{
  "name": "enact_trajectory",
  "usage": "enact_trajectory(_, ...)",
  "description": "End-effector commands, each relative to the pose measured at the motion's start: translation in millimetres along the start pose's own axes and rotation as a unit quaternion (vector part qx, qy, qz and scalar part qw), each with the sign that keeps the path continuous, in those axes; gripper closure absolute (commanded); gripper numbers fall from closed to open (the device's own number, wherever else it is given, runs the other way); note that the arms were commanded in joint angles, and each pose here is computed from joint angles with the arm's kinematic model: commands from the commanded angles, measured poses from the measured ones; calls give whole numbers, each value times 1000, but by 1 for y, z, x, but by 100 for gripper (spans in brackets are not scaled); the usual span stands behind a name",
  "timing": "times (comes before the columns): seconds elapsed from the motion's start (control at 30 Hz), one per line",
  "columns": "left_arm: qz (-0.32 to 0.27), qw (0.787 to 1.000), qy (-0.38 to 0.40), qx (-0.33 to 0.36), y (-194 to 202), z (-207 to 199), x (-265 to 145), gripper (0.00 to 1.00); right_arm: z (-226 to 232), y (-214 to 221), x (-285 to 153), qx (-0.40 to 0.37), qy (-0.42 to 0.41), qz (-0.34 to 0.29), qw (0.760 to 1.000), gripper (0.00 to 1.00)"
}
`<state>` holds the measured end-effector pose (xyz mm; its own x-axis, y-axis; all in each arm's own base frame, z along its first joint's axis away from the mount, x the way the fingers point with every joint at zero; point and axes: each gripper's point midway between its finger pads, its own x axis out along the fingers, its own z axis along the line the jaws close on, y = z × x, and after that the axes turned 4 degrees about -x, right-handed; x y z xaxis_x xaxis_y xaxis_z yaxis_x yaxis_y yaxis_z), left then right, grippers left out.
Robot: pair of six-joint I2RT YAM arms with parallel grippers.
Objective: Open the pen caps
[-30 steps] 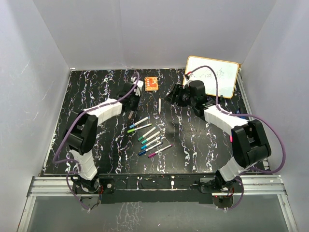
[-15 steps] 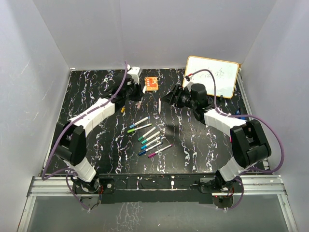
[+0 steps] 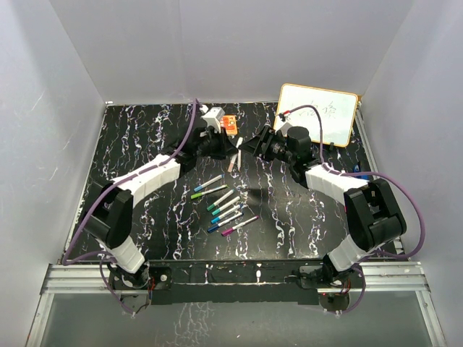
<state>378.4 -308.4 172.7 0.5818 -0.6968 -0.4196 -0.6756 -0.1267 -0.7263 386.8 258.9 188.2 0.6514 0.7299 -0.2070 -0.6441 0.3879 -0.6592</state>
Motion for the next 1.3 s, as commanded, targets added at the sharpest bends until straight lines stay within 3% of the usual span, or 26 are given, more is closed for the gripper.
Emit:
enact_trajectory(0.0,-7,998,56,1,-5,-42,8,100,12,-14,1,-7,-24,-29,999,45)
enact_trajectory(0.3,-4,997,81,-3,4,-66,15,100,6,-14,2,2,-11,-31,999,49)
enact_trajectory(0.63,-24,995,94,-5,-2,-79,14,100,1,-9,2,11,-4,-28,1000,64)
enact_trajectory(0.93,-50,995,86,-10,-12,-79,6,100,-6,-3,2,18,5,-25,1000,71)
enact_trajectory(1.03,-55,995,85,-9,-14,-80,4,100,-8,-2,2,17,9,-26,999,80)
enact_trajectory(1.13,-57,995,82,-9,-15,-80,2,100,-11,-2,2,18,14,-28,999,99)
enact_trajectory(1.17,-56,995,81,-10,-14,-80,1,98,-12,-2,2,20,16,-29,999,100)
enact_trajectory(1.27,-61,995,76,-11,-16,-79,-4,67,-15,-3,1,21,21,-33,999,100)
